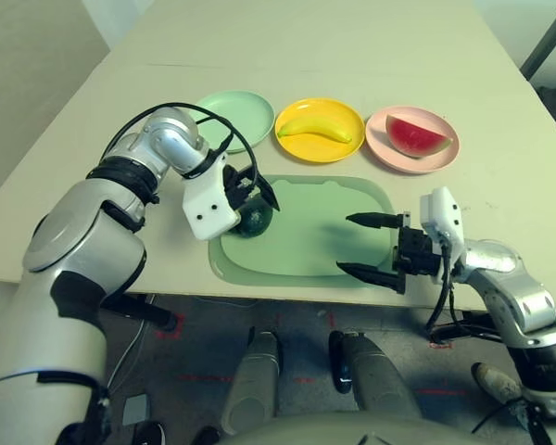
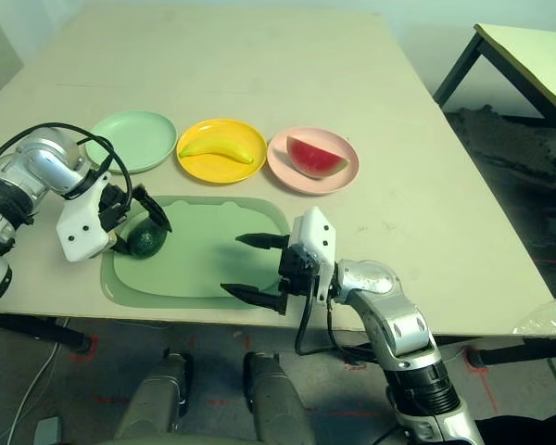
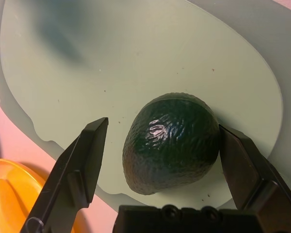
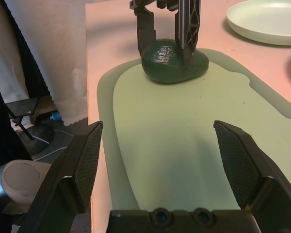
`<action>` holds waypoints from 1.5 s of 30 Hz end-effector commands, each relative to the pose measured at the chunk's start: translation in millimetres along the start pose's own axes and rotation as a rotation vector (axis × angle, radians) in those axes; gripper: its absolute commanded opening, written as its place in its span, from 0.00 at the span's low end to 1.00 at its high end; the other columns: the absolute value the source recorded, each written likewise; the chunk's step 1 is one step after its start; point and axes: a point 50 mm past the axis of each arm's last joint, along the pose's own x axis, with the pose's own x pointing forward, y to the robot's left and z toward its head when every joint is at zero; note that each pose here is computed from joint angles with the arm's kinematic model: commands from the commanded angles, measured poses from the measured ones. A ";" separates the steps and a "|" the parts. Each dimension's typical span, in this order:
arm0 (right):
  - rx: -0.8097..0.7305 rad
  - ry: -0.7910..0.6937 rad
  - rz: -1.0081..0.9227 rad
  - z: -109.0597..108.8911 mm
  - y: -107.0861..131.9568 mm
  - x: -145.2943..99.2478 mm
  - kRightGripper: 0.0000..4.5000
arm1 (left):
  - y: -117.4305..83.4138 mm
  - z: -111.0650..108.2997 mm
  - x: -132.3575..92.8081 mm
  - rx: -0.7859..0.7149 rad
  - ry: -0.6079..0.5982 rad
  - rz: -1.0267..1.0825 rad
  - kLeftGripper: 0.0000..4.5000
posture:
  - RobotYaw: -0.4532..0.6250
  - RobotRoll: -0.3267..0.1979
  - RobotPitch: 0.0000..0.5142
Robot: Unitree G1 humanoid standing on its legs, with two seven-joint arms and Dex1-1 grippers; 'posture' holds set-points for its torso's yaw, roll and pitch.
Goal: Place the fruits into color-matched plates.
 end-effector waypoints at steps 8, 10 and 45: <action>-0.006 -0.006 0.010 2.9 3.8 1.6 1.00 | -4.1 0.2 6.5 -0.013 -0.018 -0.032 0.91 | 0.26 0.62 0.37; -0.007 -0.008 0.010 3.7 4.0 2.2 1.00 | -4.6 0.2 6.9 -0.018 -0.020 -0.038 0.80 | 0.26 0.62 0.36; 0.004 -0.043 -0.011 8.3 -2.9 9.1 1.00 | 3.0 -17.0 -75.3 -0.290 0.223 0.214 0.65 | 0.29 0.62 0.34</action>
